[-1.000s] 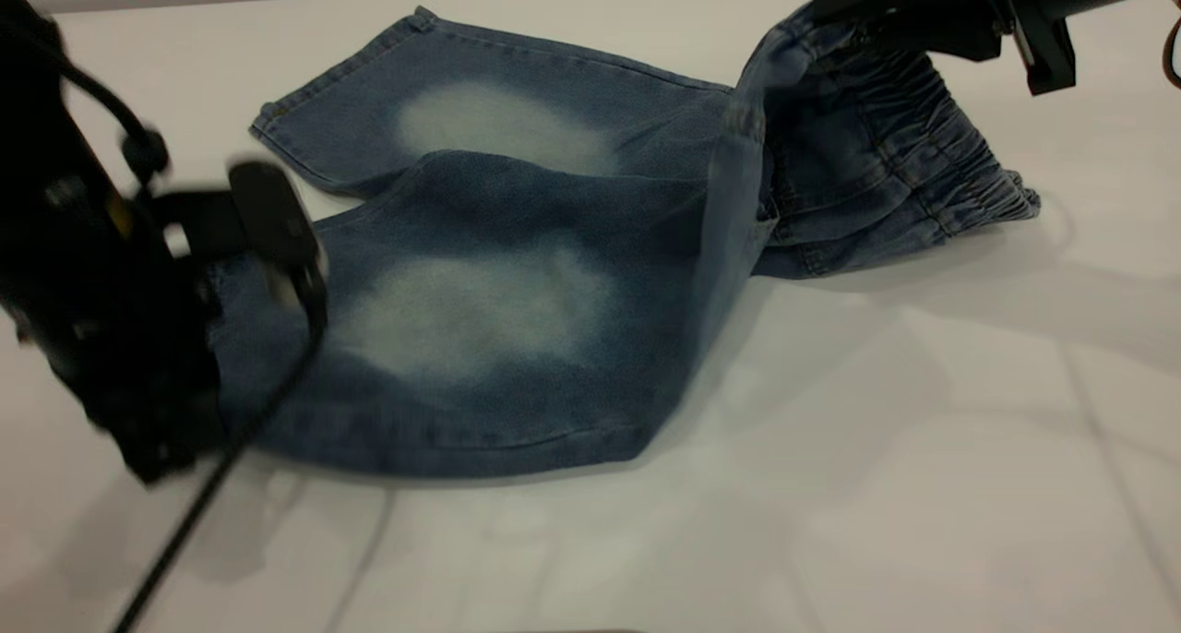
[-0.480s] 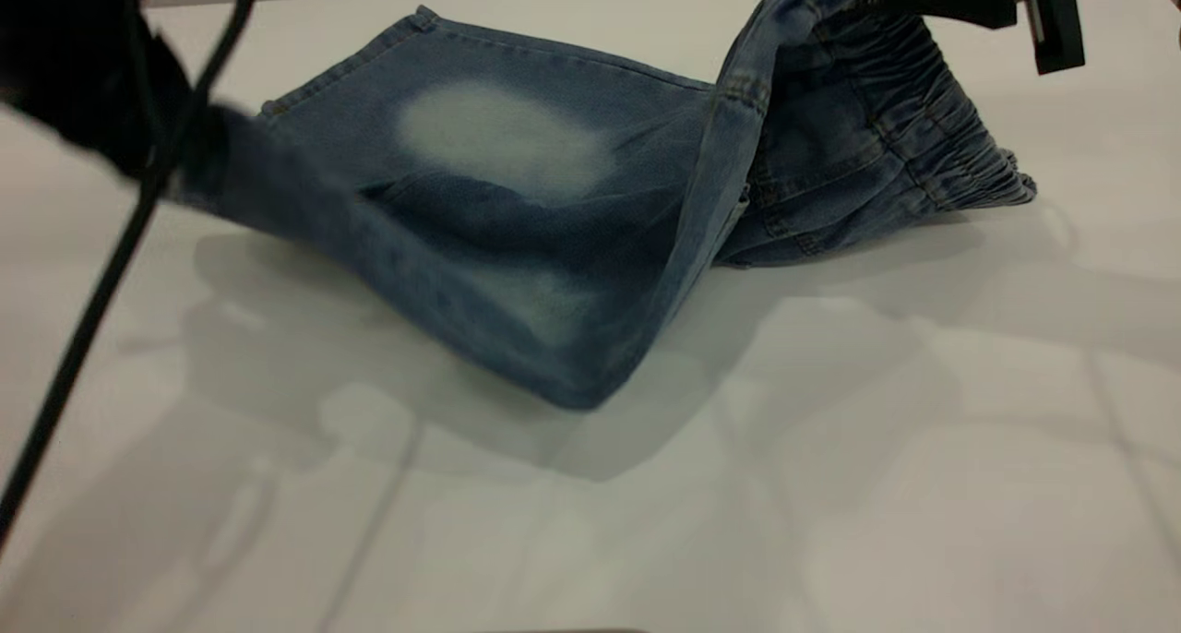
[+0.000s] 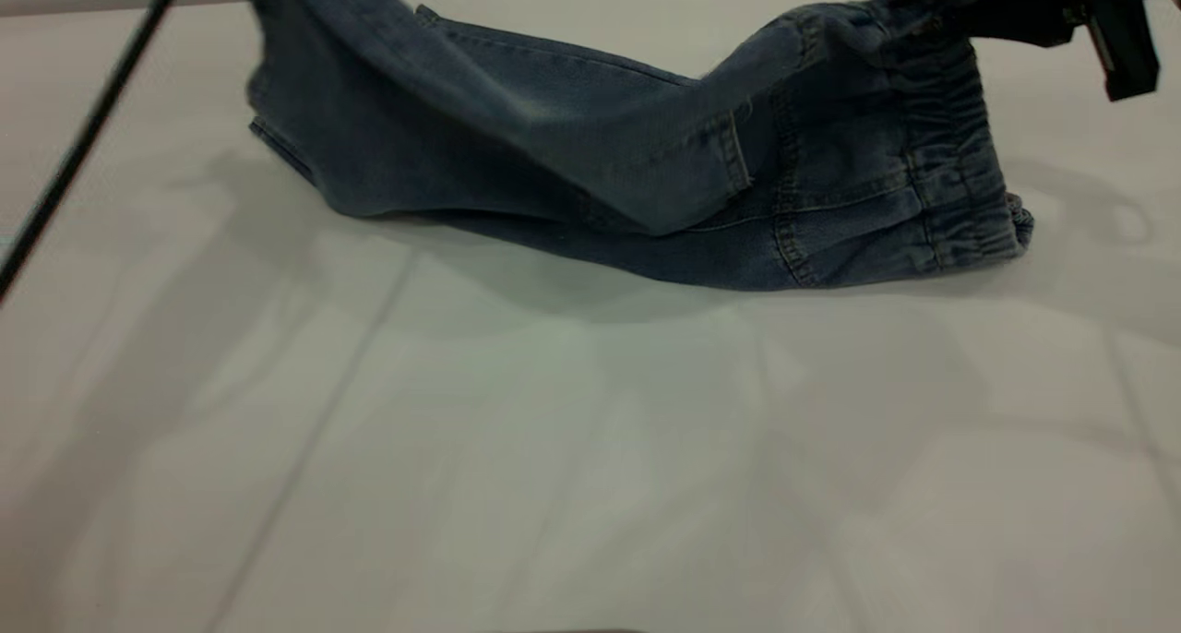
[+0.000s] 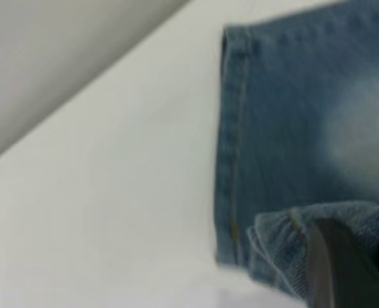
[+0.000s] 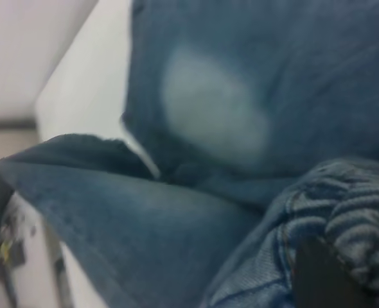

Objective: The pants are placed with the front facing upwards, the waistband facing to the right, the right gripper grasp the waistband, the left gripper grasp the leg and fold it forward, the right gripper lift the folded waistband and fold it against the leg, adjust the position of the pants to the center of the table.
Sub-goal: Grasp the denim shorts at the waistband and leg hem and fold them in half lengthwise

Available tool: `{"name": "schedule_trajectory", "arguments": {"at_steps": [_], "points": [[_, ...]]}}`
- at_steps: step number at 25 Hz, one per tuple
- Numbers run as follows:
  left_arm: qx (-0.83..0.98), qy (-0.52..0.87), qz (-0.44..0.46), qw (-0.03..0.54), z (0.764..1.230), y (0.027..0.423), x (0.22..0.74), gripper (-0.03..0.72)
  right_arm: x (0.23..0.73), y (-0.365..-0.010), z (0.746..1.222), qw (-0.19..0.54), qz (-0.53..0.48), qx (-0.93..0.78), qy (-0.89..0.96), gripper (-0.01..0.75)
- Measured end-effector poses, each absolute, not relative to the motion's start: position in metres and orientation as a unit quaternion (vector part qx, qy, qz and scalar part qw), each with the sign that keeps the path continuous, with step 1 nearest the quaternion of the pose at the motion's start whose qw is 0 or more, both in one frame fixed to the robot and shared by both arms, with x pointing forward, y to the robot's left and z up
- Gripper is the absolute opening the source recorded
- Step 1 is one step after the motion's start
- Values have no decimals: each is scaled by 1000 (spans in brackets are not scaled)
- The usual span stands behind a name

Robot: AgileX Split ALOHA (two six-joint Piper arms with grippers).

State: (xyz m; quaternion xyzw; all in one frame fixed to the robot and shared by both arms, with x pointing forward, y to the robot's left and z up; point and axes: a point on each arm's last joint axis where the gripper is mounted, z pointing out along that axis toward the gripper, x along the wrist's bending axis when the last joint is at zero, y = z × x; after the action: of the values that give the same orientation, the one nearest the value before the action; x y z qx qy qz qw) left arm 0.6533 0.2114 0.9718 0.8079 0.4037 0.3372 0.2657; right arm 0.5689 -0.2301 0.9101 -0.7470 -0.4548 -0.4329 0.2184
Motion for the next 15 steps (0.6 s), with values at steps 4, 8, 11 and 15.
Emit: {"name": "schedule_trajectory", "arguments": {"at_steps": [4, 8, 11, 15], "points": [[812, 407, 329, 259, 944, 204, 688, 34, 572, -236, 904, 188, -413, -778, -434, 94], [814, 408, 325, 255, 920, 199, 711, 34, 575, -243, 889, 165, -384, -811, -409, 94], [815, 409, 323, 253, 904, 196, 727, 34, 575, -244, 875, 168, -366, -823, -400, 94], [812, 403, 334, 260, 896, 192, 745, 34, 573, -244, 860, 177, -348, -833, -392, 94]]}}
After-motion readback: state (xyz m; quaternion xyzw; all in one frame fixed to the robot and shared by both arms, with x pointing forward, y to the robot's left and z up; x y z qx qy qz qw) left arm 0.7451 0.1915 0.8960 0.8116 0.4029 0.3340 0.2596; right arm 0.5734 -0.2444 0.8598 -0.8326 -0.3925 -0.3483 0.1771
